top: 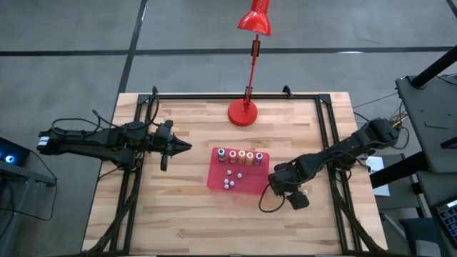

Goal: Pick & Place food coloring
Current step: Put the small black food coloring bottle into the red bin

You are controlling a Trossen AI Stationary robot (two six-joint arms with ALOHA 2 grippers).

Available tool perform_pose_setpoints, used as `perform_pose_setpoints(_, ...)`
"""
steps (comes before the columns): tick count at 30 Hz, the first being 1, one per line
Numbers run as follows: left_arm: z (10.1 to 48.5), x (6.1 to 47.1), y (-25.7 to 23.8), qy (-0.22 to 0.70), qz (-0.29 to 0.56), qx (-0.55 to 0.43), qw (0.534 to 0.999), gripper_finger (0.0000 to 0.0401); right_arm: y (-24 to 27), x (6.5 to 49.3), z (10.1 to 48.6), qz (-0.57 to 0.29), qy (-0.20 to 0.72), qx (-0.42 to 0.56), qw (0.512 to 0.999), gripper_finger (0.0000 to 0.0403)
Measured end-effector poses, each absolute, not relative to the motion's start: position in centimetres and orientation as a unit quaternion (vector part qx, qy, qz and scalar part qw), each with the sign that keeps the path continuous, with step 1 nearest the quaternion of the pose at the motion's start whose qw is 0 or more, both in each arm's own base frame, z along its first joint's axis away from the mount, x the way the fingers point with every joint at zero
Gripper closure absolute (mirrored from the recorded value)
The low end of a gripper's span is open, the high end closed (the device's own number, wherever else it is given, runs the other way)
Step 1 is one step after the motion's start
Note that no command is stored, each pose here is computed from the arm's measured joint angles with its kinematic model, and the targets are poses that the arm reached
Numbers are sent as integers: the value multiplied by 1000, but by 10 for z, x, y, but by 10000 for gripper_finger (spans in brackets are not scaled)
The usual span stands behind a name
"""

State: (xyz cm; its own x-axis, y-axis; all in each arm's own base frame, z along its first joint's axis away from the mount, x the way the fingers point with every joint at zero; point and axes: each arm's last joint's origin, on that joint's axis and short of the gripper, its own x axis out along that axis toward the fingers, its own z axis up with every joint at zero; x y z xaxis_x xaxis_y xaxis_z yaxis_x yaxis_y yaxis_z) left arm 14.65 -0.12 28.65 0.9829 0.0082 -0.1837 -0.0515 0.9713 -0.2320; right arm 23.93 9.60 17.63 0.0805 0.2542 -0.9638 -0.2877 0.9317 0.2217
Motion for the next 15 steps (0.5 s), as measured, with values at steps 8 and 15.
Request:
perform_pose_setpoints(8,286,147,-1,91,15,-119,989,401,105,236,175,194,655,-21,730,170)
perform_pose_setpoints(15,286,147,-1,91,16,-119,989,401,112,234,170,185,666,-14,723,170)
